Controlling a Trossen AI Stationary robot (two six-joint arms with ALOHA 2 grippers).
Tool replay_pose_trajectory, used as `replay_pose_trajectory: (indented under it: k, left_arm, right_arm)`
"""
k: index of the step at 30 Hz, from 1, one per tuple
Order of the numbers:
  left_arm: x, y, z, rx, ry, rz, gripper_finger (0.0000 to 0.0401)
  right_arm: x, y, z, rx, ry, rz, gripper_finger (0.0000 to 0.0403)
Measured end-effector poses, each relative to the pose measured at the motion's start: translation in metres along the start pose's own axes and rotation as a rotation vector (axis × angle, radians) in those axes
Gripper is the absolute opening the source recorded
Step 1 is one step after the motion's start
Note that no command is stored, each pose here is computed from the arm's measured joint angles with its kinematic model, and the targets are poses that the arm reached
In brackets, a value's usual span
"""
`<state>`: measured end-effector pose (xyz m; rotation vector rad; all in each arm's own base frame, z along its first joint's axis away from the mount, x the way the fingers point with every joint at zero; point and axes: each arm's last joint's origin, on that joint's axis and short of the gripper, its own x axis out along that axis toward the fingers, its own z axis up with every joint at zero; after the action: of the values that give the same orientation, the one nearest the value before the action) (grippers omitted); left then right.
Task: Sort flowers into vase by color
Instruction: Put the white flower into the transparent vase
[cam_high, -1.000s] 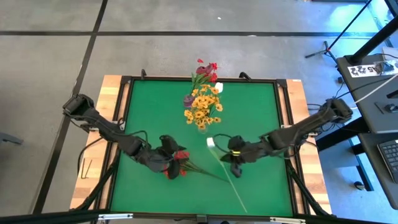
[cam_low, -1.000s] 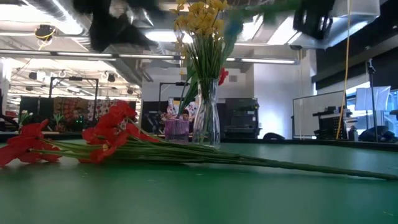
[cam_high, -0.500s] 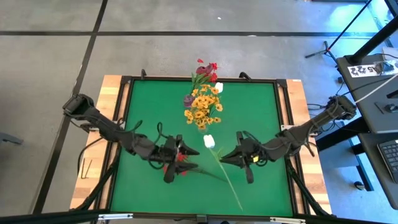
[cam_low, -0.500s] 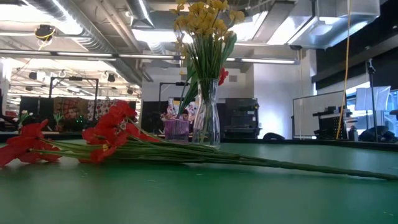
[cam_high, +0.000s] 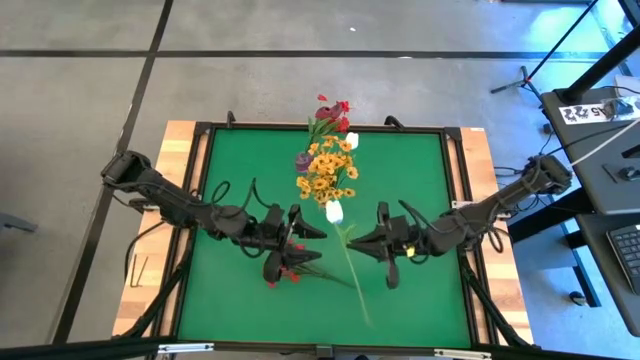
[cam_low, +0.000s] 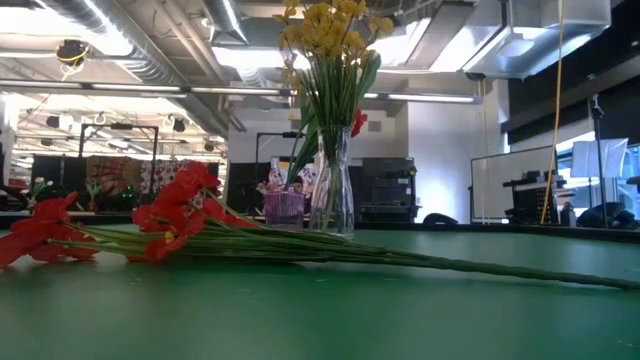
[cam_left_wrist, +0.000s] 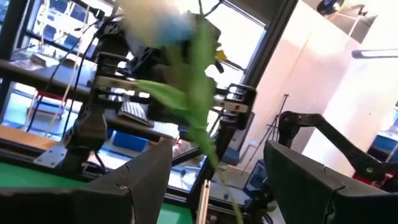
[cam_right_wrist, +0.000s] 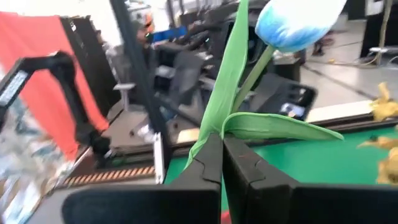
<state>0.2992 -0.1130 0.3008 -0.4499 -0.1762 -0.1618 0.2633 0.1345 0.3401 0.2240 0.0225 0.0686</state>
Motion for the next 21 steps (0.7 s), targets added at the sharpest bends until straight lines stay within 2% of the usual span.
replay_pose_trajectory:
  k: [4, 9, 21]
  left_arm:
    - [0.000, 0.000, 0.000, 0.024, -0.004, 0.014, 0.0250]
    - [0.001, 0.007, 0.000, 0.040, -0.009, 0.095, 0.0250]
    - [0.003, 0.018, 0.003, 0.048, -0.030, 0.174, 0.0249]
  right_arm:
    - [0.013, -0.014, -0.001, 0.003, -0.022, -0.050, 0.0001]
    - [0.023, -0.025, 0.000, 0.014, -0.040, -0.002, 0.0000]
    - [0.032, -0.026, -0.009, 0.023, -0.019, 0.035, 0.0000]
